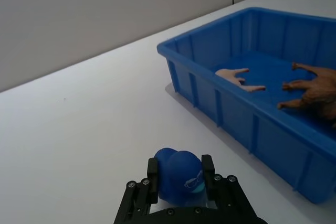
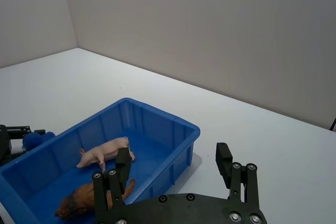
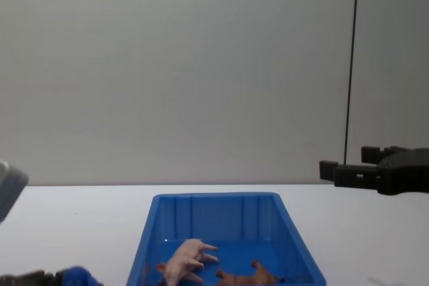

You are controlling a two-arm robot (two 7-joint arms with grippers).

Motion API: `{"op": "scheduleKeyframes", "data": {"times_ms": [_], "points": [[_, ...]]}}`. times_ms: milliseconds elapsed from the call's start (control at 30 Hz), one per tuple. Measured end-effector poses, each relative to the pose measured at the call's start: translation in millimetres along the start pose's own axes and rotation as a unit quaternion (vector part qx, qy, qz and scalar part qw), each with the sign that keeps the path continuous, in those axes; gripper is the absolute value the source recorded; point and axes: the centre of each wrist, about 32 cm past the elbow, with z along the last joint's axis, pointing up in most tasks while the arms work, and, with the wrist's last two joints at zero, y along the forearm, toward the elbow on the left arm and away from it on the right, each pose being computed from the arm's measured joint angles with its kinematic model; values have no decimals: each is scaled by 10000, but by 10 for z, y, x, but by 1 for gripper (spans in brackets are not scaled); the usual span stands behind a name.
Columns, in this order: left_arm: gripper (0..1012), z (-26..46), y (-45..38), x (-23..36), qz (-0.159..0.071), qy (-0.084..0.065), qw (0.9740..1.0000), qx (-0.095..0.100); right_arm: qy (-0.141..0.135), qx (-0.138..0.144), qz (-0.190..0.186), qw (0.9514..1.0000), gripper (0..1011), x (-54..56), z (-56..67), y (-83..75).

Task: Pick up the two dolls from the table and place them into the box.

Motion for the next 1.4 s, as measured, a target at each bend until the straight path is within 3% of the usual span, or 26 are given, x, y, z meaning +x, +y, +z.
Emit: {"op": "scheduleKeyframes", "data": {"times_ms": [100, 233, 267, 433, 600, 700, 800, 933, 967, 1133, 1300, 1400], "points": [[474, 44, -8, 27, 17, -59, 10000, -79, 0, 0, 0, 10000, 1001, 0, 0, 0], [442, 177, -30, 90, 71, -222, 9993, -307, 0, 0, 0, 10000, 1001, 0, 0, 0], [442, 177, -30, 90, 71, -222, 9993, -307, 0, 0, 0, 10000, 1001, 0, 0, 0], [411, 348, -74, 141, 123, -401, 9974, -589, 0, 0, 0, 10000, 1001, 0, 0, 0], [383, 514, -149, 140, 117, -536, 9945, -889, 0, 0, 0, 10000, 1001, 0, 0, 0], [363, 629, -226, 97, 27, -594, 9920, -1113, 0, 0, 0, 10000, 1001, 0, 0, 0], [343, 689, -275, 54, -46, -605, 9906, -1228, 0, 0, 0, 10000, 1001, 0, 0, 0], [317, 781, -361, -38, -212, -609, 9879, -1413, 0, 0, 0, 10000, 1001, 0, 0, 0], [313, 807, -395, -84, -298, -603, 9868, -1473, 0, 0, 0, 10000, 1001, 0, 0, 0], [485, 882, -503, -239, -570, -555, 9830, -1657, 0, 0, 0, 10000, 1001, 0, 0, 0], [633, 919, -561, -347, -754, -494, 9797, -1790, 0, 0, 0, 10000, 1001, 0, 0, 0], [776, 931, -577, -382, -834, -452, 9778, -1867, 0, 0, 0, 10000, 1001, 0, 0, 0]]}}
